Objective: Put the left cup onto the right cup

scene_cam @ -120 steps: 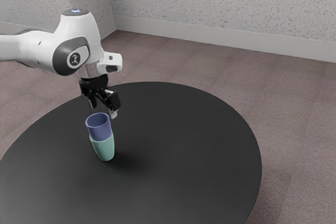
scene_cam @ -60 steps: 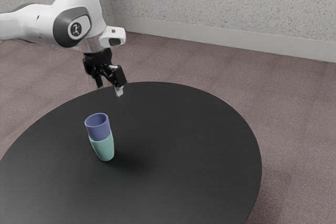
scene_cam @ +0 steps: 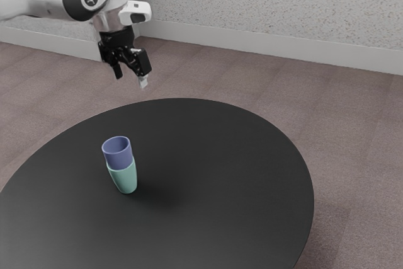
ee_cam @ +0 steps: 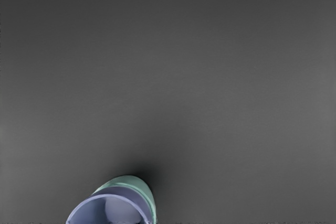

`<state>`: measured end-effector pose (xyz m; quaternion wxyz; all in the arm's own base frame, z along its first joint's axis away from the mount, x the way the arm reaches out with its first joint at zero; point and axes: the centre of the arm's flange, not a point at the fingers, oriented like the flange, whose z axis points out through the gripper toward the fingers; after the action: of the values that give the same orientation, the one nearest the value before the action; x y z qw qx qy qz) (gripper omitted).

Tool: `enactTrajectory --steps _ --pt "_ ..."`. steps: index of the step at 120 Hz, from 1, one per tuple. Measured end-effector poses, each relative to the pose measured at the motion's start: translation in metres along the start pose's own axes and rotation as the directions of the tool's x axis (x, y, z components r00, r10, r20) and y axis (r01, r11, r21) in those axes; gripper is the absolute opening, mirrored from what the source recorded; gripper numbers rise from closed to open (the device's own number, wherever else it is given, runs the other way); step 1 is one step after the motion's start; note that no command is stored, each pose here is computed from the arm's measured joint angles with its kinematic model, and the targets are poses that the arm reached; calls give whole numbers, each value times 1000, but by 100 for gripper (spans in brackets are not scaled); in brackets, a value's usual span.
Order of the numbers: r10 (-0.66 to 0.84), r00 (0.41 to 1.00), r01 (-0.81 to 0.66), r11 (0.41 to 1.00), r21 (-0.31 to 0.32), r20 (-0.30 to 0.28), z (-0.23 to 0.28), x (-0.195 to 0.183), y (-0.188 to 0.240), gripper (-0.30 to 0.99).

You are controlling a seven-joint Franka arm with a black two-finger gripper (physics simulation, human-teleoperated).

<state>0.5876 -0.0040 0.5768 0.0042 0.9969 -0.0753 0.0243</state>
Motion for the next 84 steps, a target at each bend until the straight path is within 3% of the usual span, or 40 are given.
enactTrajectory --steps 84 --pt "5 1000 -4 1000 -6 25 -5 -6 2 69"
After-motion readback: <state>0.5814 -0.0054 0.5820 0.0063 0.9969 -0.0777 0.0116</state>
